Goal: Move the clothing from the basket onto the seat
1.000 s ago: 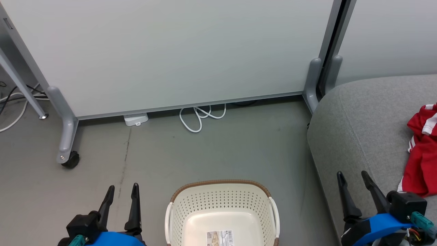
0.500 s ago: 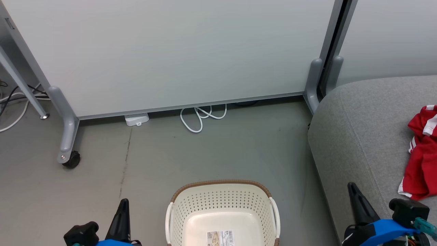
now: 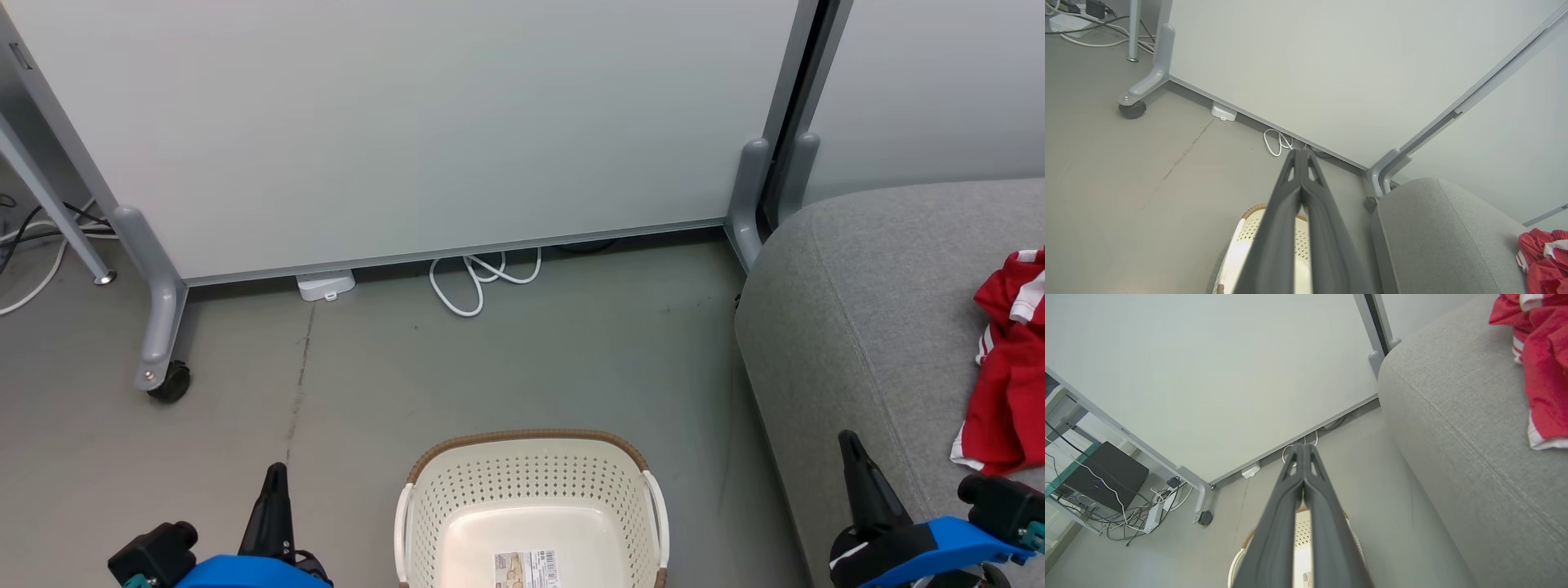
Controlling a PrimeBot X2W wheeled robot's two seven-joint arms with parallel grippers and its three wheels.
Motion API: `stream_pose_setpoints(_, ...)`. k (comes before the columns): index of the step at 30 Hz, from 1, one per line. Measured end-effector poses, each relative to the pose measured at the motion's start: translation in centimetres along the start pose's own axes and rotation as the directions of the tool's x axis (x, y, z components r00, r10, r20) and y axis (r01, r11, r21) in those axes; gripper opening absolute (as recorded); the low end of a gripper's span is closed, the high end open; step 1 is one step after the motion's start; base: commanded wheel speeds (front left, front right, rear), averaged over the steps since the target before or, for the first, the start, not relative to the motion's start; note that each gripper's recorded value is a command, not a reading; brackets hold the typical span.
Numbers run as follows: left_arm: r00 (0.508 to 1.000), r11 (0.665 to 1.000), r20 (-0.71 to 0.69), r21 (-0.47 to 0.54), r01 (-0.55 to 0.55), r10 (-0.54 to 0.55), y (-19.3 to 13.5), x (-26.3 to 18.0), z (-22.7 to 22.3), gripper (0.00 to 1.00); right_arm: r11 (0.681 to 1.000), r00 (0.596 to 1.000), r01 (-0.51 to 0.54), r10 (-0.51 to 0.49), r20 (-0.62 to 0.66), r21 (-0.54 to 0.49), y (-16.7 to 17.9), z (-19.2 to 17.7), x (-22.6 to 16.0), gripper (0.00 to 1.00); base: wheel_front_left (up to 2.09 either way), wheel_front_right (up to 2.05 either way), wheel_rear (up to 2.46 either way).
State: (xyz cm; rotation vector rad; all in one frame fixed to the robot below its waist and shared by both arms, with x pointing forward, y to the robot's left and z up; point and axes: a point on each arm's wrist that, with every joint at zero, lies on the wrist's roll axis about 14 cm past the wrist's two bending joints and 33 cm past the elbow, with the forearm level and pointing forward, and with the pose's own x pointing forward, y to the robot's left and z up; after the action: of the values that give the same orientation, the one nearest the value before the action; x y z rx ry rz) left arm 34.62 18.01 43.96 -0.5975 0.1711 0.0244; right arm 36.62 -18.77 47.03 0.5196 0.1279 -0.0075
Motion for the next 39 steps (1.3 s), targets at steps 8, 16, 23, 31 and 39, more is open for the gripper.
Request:
stream_pose_setpoints(8,1.000,0.994,0.013,-0.113,-0.012,0.013,0.1,0.3,0.7,0.00,0.992,1.000,0.004,-0.004,0.004,0.123,-0.1,0.3,0.2,0.00,0.00,0.00,0.00)
stream_pose_setpoints(16,0.999,0.976,0.027,-0.217,-0.012,0.019,0.0,0.8,1.5,0.00,0.972,1.000,0.005,-0.008,0.010,0.234,-0.1,0.5,0.2,0.00,0.00,0.00,0.00)
stream_pose_setpoints(23,0.999,0.954,0.031,-0.299,-0.010,0.020,-0.1,1.0,1.9,0.00,0.948,1.000,-0.005,-0.001,0.021,0.319,0.1,1.0,0.6,0.00,0.00,0.00,0.00)
stream_pose_setpoints(31,0.999,0.924,0.044,-0.383,0.000,0.018,-0.3,1.3,2.6,0.00,0.912,1.000,-0.010,-0.002,0.029,0.410,0.1,1.2,0.7,0.00,0.00,0.00,0.00)
stream_pose_setpoints(39,0.999,0.888,0.051,-0.459,0.013,0.012,-0.5,1.6,3.1,0.00,0.873,0.999,-0.022,0.004,0.038,0.487,0.2,1.6,0.9,0.00,0.00,0.00,0.00)
